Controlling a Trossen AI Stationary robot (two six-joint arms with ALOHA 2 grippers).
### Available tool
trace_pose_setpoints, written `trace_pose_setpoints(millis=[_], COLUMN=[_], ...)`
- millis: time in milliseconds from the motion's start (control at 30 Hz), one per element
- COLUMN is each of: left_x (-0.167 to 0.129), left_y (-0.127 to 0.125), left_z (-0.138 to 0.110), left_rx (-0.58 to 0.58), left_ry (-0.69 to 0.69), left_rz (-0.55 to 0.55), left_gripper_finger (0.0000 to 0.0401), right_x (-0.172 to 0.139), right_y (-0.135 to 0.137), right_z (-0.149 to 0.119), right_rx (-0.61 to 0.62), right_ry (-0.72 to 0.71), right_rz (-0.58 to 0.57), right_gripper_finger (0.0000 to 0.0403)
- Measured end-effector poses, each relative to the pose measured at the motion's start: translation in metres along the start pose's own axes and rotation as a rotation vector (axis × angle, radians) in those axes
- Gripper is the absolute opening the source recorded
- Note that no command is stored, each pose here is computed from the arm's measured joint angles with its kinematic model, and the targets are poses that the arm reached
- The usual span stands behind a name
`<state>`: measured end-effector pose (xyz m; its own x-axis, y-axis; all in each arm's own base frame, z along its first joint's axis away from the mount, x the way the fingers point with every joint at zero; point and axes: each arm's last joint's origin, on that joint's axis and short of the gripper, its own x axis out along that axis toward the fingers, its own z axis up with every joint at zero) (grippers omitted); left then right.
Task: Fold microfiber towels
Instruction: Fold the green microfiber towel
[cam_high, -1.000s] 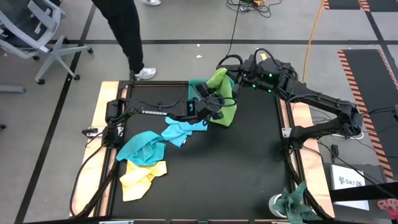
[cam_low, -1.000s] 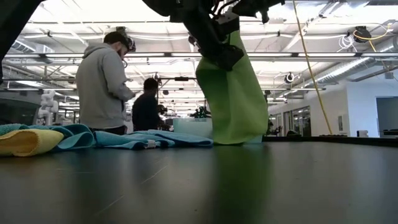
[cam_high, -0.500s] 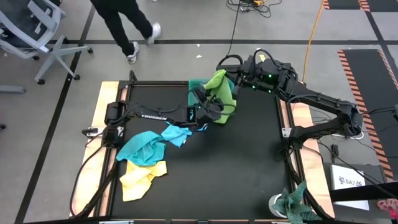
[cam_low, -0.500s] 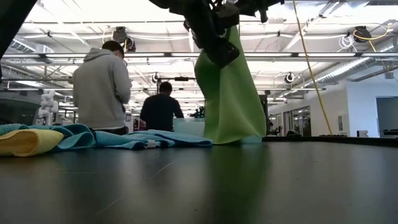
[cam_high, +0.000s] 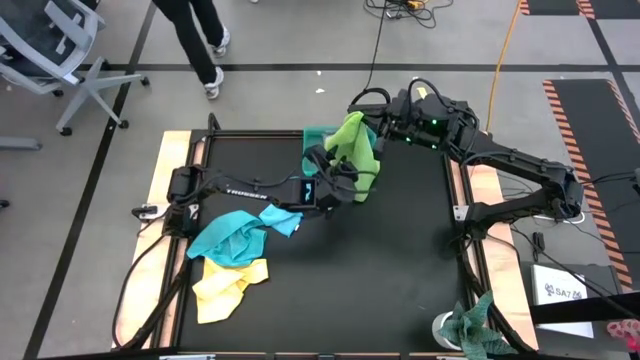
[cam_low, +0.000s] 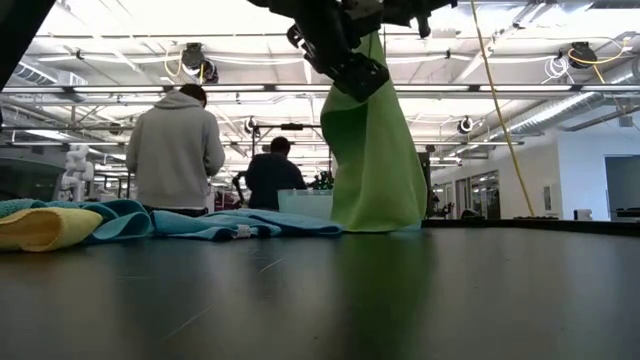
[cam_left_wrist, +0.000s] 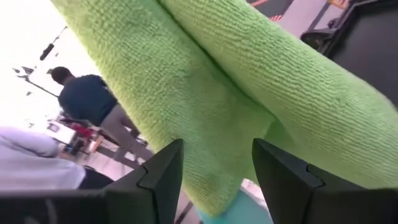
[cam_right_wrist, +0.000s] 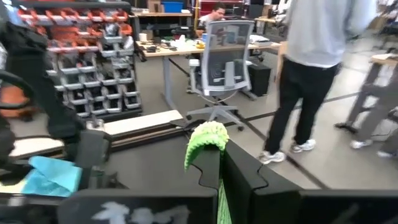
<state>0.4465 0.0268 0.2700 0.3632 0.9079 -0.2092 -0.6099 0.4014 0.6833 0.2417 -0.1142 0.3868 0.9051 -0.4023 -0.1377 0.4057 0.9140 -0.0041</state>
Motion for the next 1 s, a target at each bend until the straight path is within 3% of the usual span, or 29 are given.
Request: trace_pose_setpoints(millis=[133, 300, 433, 567, 700, 900, 1000], left_x=[0.007, 0.011, 0.012, 0.018, 0.021, 0.017, 0.010], left_y=[0.000, 0.002, 0.003, 0.008, 0.013, 0.014, 0.013], left_z=[-0.005, -0.007, -0.007, -0.009, -0.008, 0.003, 0.009], left_rx=[-0.029, -0.037, -0.021, 0.033, 0.063, 0.049, 0.033], left_ry=[0.019, 0.029, 0.031, 0.059, 0.082, 0.027, -0.009], left_rz=[-0.066, -0.068, -0.065, 0.018, 0.113, 0.121, 0.118], left_gripper_finger=[0.0195, 0.0195, 0.0195, 0.0195, 0.0195, 0.0194, 0.0171], right_x=[0.000, -0.001, -0.004, -0.004, -0.004, -0.004, -0.003], right_y=[0.001, 0.001, 0.003, 0.006, 0.007, 0.006, 0.006], right_z=[0.002, 0.010, 0.013, 0.013, 0.013, 0.010, 0.006], right_rx=[0.030, 0.038, 0.094, 0.145, 0.155, 0.157, 0.150], right_ry=[-0.019, -0.103, -0.123, -0.105, -0.103, -0.082, -0.041], right_rz=[0.033, 0.037, 0.120, 0.223, 0.228, 0.223, 0.219], right_gripper_finger=[0.0000, 0.0000, 0.0000, 0.0000, 0.0000, 0.0000, 0.0000])
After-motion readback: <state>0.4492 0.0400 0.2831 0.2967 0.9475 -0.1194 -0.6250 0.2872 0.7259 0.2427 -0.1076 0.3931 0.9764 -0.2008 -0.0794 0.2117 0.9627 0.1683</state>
